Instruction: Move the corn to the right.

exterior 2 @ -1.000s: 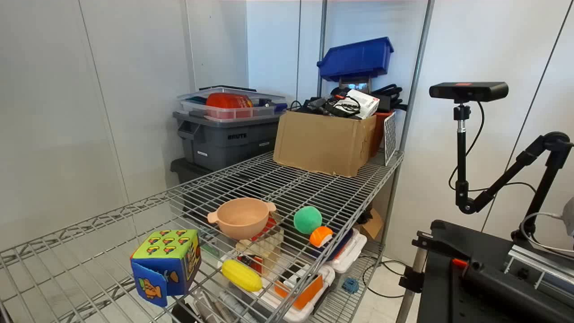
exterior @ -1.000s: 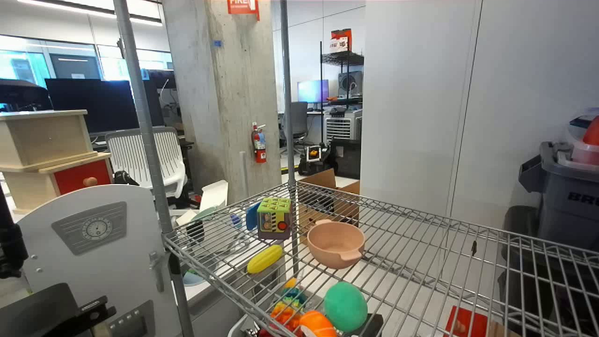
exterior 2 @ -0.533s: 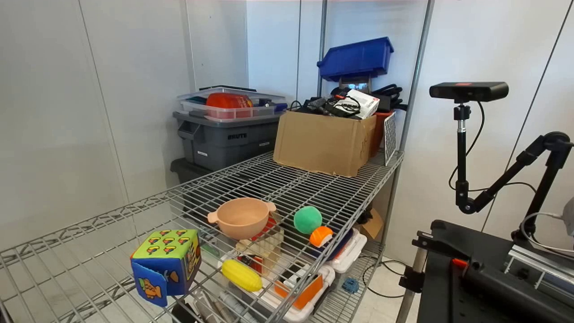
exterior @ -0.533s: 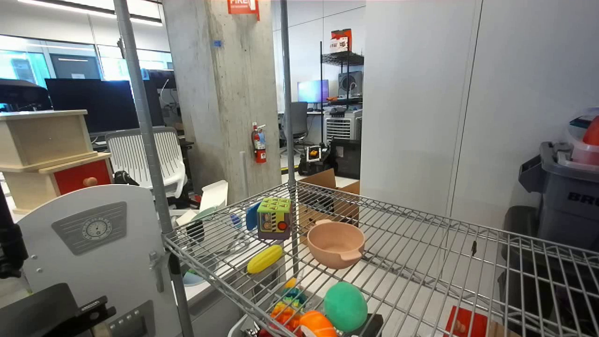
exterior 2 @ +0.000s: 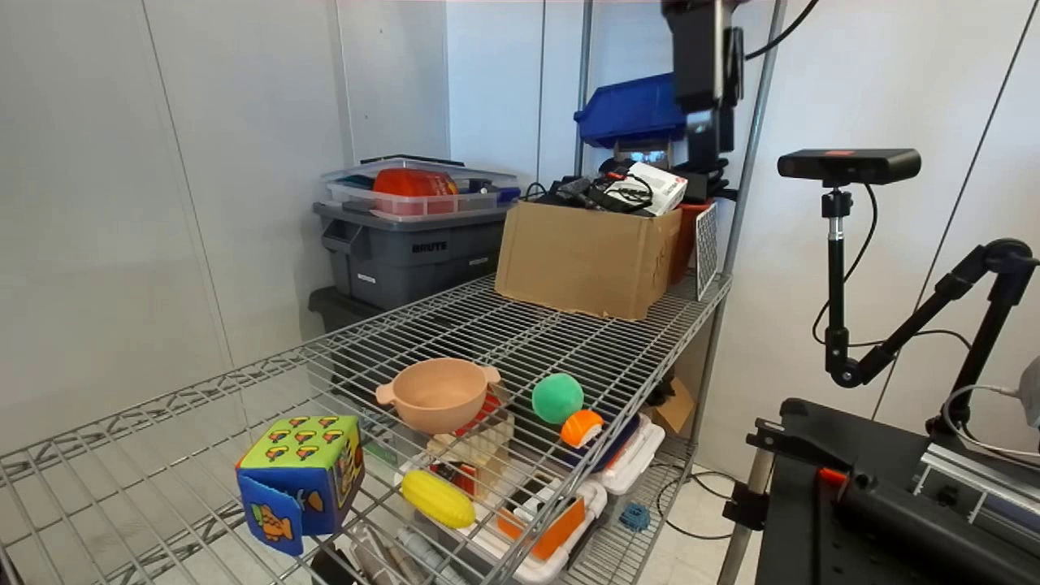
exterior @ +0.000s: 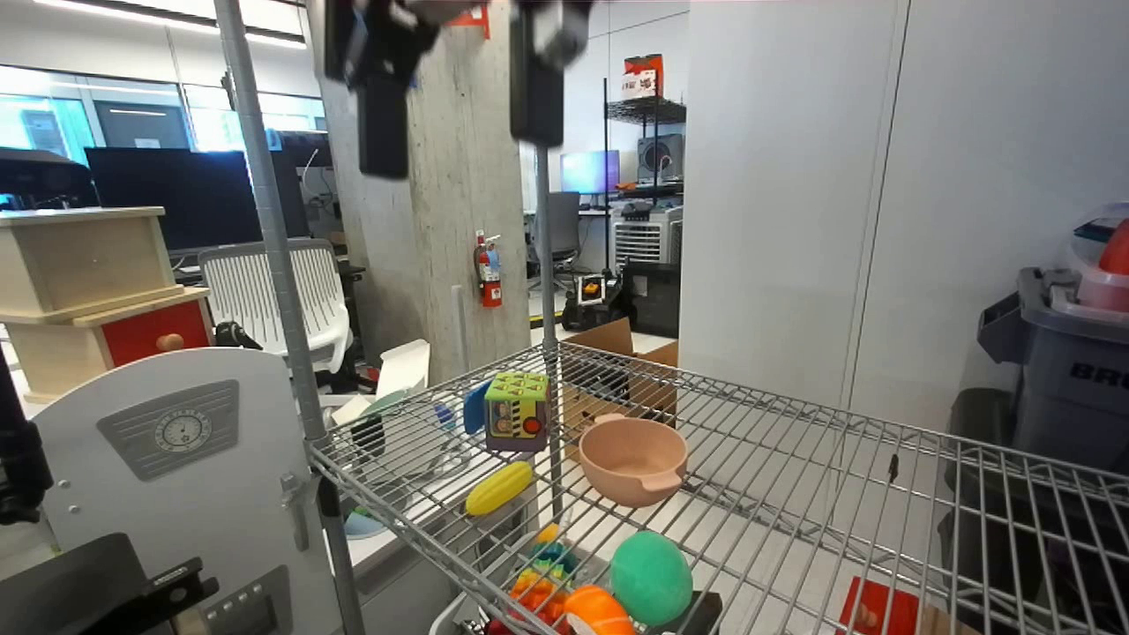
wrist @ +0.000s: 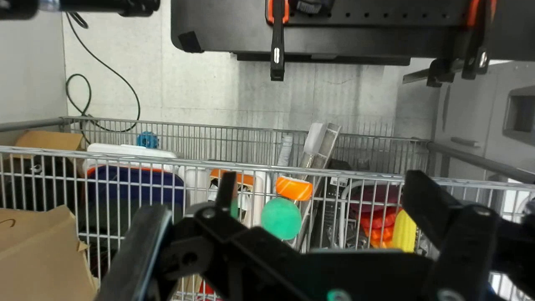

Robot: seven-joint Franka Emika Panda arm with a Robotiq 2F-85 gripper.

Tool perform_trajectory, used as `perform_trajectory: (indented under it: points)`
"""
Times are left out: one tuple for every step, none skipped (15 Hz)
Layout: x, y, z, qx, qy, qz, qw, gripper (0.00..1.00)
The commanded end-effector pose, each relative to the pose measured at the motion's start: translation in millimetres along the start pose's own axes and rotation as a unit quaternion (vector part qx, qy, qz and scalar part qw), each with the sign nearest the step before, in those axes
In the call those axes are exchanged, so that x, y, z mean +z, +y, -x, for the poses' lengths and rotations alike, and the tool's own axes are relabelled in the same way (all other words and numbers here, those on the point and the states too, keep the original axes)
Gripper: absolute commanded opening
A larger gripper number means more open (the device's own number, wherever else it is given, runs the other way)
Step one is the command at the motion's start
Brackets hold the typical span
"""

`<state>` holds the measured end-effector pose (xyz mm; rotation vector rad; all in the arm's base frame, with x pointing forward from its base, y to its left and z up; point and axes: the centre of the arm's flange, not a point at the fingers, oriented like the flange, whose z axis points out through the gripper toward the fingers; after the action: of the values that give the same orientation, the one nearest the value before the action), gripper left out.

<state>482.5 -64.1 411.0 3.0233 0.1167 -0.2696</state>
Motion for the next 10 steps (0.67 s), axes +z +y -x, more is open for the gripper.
perform_trajectory:
  points:
    - [52, -30, -43, 0.023, 0.014, 0.009, 0.9996, 1.00]
    - [64, -42, -50, 0.027, 0.013, 0.008, 0.9995, 1.00]
    - [73, -48, -57, 0.028, 0.011, 0.009, 0.9995, 1.00]
    - [83, -61, -63, 0.029, 0.009, 0.005, 0.9995, 1.00]
    - [91, -70, -74, 0.031, 0.008, 0.000, 0.9995, 1.00]
    - [102, -85, -85, 0.032, 0.001, -0.007, 0.9995, 1.00]
    - [108, -92, -93, 0.033, -0.001, -0.011, 0.9994, 1.00]
    - [117, -107, -105, 0.034, -0.001, -0.018, 0.9992, 1.00]
    - [123, -114, -118, 0.035, 0.002, -0.024, 0.9991, 1.00]
    - [130, -130, -136, 0.040, 0.003, -0.032, 0.9987, 1.00]
